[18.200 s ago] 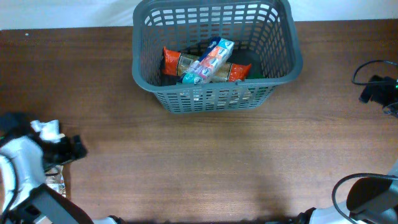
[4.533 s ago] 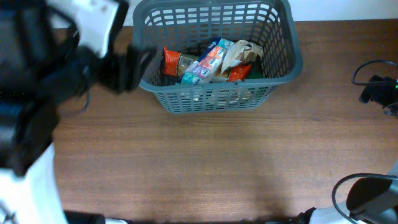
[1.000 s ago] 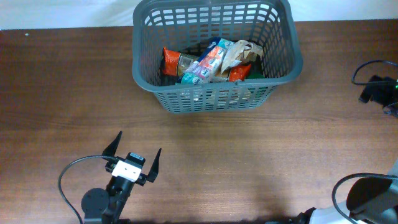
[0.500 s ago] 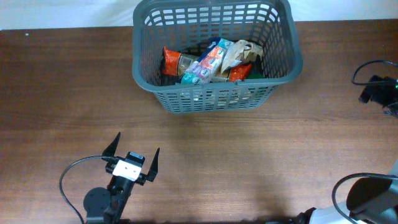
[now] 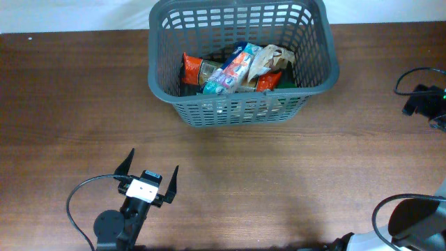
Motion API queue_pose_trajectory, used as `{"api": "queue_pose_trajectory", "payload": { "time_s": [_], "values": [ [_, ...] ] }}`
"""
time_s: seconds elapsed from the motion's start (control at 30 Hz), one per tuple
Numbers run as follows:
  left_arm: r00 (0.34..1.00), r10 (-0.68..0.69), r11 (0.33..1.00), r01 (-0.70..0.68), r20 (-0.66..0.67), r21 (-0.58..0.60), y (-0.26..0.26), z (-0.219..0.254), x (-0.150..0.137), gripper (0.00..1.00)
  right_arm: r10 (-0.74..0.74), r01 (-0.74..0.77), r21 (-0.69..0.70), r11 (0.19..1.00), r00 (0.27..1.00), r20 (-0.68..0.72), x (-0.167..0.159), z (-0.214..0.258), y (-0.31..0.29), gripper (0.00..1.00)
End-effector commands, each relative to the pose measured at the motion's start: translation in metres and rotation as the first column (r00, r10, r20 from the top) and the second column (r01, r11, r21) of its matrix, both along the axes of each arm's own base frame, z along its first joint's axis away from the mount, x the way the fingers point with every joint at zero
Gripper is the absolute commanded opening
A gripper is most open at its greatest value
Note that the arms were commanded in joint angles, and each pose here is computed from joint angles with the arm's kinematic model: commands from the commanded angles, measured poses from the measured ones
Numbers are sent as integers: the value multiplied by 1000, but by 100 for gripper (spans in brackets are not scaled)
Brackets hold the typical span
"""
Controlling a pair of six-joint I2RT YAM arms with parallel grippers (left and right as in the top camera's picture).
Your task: Pack container
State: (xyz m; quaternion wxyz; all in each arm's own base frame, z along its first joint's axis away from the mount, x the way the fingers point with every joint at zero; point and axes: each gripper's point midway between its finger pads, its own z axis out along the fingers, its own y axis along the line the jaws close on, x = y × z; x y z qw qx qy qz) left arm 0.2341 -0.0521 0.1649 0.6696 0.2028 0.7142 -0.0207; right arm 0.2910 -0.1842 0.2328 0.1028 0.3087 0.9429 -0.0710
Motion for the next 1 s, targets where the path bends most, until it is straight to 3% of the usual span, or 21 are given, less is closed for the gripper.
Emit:
{"api": "queue_pose_trajectory", "payload": {
  "time_s": [0.0,0.67,0.97],
  "values": [
    [1000,11,1000,-11,1,15,2,-5,1,99,-17,17,-16,1000,1000,4,-3,3,-2,99],
    [1000,11,1000,-11,1,15,2,-5,1,99,-17,17,-18,1000,1000,6,-4,4,-2,99],
    [1000,11,1000,-11,1,15,2,-5,1,99,-11,24,-93,995,990,143,-24,53,10,99]
  ]
}}
